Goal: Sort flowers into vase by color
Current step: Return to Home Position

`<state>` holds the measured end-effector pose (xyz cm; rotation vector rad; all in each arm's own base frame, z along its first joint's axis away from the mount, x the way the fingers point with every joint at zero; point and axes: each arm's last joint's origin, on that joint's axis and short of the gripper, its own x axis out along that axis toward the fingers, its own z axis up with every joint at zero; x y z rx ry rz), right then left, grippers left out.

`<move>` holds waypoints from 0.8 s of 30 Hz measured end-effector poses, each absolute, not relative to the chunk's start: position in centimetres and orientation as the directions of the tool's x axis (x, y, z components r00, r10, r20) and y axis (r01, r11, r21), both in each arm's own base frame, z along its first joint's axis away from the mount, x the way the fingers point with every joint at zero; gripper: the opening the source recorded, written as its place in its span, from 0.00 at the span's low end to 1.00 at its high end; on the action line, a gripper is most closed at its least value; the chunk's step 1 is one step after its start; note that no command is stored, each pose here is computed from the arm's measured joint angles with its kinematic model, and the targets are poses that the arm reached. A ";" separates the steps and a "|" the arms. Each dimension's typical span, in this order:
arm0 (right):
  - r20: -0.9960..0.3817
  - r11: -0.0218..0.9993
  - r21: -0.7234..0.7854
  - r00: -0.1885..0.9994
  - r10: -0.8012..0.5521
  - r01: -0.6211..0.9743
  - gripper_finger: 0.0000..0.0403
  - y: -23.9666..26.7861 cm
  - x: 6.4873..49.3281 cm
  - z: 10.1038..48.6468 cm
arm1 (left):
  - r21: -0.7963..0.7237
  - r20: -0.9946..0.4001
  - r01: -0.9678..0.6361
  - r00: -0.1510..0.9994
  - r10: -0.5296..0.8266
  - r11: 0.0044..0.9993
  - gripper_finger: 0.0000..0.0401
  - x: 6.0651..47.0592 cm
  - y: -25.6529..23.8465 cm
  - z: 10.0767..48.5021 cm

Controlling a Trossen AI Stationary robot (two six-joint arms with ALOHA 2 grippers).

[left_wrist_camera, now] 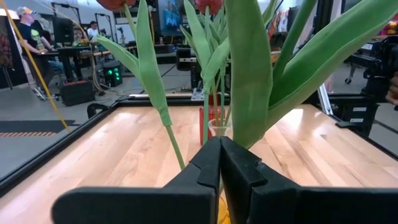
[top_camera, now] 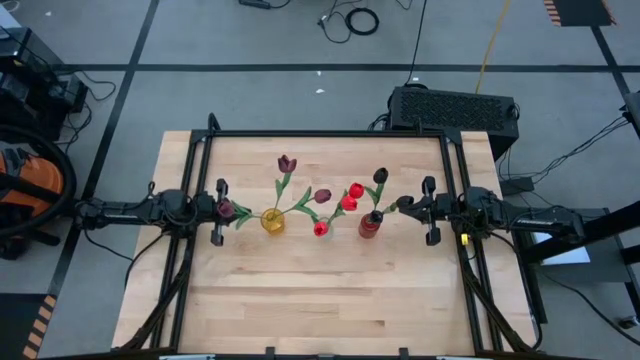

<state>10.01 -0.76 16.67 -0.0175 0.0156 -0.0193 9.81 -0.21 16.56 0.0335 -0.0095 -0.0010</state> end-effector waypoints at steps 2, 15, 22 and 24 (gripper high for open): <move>-0.015 1.000 -0.017 1.000 -0.019 0.019 0.00 -0.8 10.0 16.7 | 0.033 0.010 0.000 1.000 0.000 0.999 0.04 9.8 -0.2 16.6; -0.015 1.000 -0.018 1.000 -0.019 0.019 0.00 -0.8 10.0 16.7 | 0.033 0.011 -0.003 1.000 0.003 0.999 0.04 9.8 -0.2 16.6; -0.015 1.000 -0.018 1.000 -0.019 0.019 0.00 -0.8 10.0 16.7 | 0.033 0.012 -0.004 1.000 0.004 0.999 0.04 9.8 -0.2 16.6; -0.015 1.000 -0.018 1.000 -0.019 0.019 0.00 -0.8 10.0 16.7 | 0.033 0.012 -0.004 1.000 0.004 0.999 0.04 9.8 -0.2 16.6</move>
